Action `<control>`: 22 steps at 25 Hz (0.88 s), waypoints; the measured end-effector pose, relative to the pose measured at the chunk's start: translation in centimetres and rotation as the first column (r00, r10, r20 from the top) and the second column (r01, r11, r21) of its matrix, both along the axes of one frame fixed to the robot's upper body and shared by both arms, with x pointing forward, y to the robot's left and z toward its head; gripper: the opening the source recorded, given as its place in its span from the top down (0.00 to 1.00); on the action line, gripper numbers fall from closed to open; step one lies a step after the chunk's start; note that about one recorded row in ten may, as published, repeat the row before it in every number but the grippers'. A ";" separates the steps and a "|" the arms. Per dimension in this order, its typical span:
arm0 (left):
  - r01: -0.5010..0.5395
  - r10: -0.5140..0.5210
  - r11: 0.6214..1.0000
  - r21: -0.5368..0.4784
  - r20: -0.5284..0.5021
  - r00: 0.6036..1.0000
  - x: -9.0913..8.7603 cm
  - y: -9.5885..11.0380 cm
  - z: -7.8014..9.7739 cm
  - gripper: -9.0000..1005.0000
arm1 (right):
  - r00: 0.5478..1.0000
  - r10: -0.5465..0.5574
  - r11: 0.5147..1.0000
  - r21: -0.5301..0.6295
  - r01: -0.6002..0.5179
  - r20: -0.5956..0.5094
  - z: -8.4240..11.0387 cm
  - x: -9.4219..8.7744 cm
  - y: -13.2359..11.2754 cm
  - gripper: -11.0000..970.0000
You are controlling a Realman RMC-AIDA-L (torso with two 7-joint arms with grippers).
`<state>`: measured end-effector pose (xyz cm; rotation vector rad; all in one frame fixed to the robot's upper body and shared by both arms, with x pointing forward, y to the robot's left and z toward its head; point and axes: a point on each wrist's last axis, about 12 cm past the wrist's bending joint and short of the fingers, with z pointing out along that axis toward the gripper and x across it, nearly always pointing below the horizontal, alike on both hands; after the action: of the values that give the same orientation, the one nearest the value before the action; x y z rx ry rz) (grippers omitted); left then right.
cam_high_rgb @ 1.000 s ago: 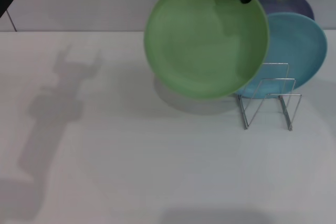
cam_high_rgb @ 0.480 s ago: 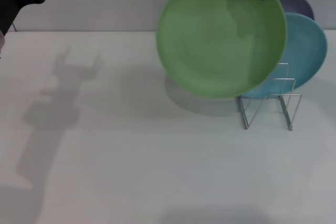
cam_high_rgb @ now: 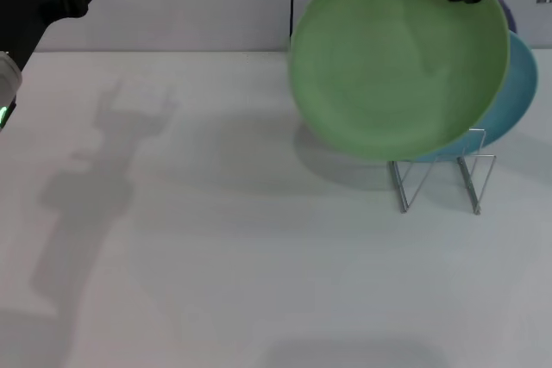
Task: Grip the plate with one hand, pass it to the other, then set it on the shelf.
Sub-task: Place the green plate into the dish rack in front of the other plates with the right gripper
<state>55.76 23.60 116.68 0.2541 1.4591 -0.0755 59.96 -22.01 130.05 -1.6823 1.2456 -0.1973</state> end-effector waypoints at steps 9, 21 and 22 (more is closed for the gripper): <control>0.021 -0.021 1.000 0.000 0.000 1.000 0.1 -0.7 0.0 0.14 | 0.997 0.032 0.999 -0.035 -0.029 0.064 -0.2 -0.4 -1.3 0.97; 0.040 -0.040 0.999 0.002 -0.005 0.999 0.0 -1.3 -0.1 0.14 | 0.992 0.082 0.993 -0.088 -0.073 0.099 -0.9 -1.0 -2.0 0.97; 0.043 -0.043 0.999 0.002 -0.005 0.999 0.0 -1.4 -0.2 0.14 | 0.991 0.087 0.993 -0.092 -0.077 0.102 -1.0 -1.1 -2.2 0.97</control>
<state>55.77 22.25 116.52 0.2874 1.4590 -0.1095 58.82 -24.17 129.04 -1.7721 1.1008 -0.2915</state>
